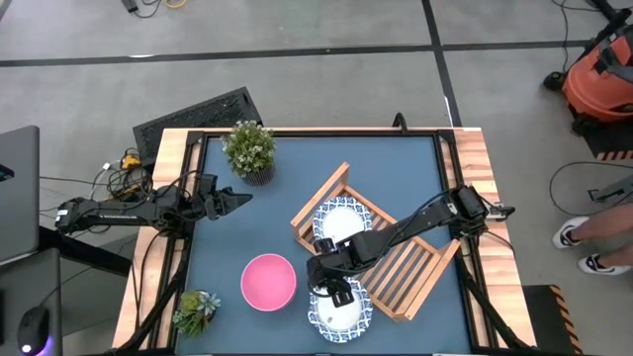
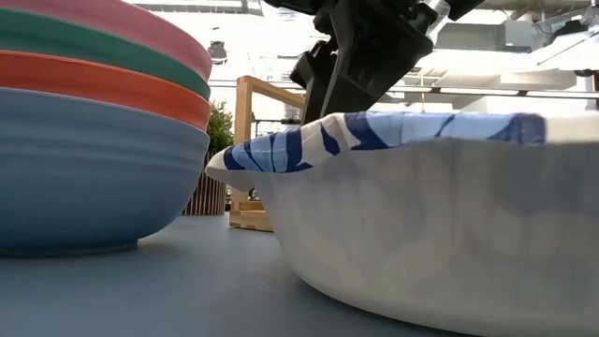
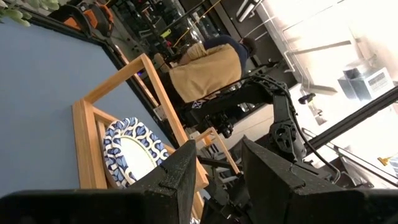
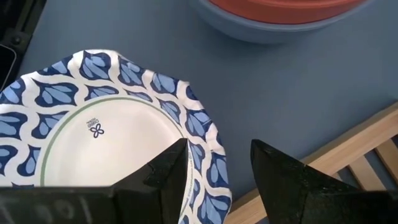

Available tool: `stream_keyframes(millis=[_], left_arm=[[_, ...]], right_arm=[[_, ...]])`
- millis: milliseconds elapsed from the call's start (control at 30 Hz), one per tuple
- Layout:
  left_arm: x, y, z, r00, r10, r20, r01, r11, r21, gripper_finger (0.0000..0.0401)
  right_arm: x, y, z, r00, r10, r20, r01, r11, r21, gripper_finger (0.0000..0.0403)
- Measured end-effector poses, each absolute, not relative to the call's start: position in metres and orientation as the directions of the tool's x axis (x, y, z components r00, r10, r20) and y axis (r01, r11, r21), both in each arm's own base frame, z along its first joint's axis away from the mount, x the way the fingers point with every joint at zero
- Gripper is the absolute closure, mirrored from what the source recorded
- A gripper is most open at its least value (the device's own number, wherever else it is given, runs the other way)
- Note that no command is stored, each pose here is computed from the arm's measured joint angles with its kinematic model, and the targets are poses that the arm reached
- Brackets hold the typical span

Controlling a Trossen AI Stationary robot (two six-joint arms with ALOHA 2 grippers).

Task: Place and stack bowls onto a shelf
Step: Stack the blue patterned bowl on the top of the blue patterned bowl on the shelf

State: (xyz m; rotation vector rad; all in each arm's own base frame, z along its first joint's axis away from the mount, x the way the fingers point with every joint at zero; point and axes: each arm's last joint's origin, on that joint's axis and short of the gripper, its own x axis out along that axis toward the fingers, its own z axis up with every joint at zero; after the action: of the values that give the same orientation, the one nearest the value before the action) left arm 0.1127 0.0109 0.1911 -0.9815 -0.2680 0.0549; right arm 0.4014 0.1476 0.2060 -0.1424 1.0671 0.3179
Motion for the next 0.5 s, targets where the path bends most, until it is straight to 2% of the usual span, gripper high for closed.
stream_keyframes(millis=[500], left_arm=[[0.1126, 0.011, 0.1911, 0.965, 0.172, 0.199, 0.071, 0.557, -0.827, 0.0289]], right_arm=[[0.4047, 0.1422, 0.2066, 0.457, 0.185, -0.87, -0.317, 0.948, 0.035, 0.0203]])
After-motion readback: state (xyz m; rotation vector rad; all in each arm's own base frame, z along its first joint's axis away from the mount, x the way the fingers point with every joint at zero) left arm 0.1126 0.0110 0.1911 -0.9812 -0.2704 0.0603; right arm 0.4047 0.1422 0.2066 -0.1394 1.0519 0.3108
